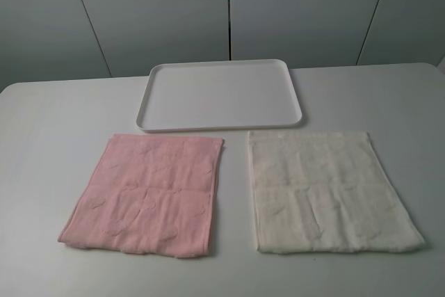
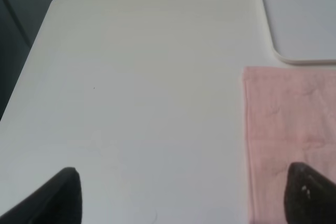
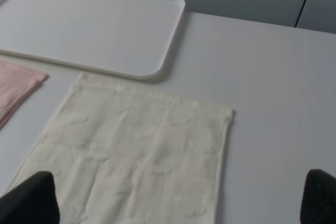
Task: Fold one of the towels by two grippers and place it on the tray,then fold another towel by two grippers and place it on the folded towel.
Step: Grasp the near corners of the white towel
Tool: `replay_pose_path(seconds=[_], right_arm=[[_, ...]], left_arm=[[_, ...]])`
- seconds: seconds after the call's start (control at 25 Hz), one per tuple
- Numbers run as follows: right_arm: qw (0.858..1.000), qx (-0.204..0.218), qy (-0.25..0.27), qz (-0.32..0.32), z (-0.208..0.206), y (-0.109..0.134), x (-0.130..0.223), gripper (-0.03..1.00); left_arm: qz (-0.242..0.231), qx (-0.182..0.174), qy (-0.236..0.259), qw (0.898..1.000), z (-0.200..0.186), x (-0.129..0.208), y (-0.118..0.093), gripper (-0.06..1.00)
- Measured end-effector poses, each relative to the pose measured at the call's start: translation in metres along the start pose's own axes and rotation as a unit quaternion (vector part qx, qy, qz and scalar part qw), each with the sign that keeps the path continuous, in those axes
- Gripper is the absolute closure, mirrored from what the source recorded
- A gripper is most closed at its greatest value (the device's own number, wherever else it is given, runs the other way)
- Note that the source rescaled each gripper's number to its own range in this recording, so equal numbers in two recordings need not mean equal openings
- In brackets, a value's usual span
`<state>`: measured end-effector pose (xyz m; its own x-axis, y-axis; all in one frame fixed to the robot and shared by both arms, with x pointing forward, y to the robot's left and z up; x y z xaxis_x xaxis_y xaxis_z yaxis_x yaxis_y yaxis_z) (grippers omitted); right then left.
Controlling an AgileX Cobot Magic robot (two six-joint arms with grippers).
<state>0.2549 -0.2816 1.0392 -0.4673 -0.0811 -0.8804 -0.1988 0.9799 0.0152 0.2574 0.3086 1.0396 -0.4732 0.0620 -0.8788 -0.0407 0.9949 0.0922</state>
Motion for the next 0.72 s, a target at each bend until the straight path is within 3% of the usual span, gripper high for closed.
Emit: replay_pose_path(seconds=[0.72], right_arm=[[1.0,0.0,0.0,0.0,0.0,0.0,0.0,-0.03]], left_arm=[[0.0,0.0,0.0,1.0,0.0,0.0,0.0,-0.05]])
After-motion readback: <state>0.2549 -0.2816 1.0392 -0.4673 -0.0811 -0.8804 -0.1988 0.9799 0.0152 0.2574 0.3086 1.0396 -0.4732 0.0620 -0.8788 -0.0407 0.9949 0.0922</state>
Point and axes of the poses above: a point on each arm's last joint axis where the gripper is mounted, z pointing out along that axis toward the gripper, y along the wrist's bending axis when the last joint is at zero, x = y × z, the point moved 3 cm from there along z, pointing out along that axis toward the gripper, and after that the axes turned 4 degrees about z, right-handed, at the moved point
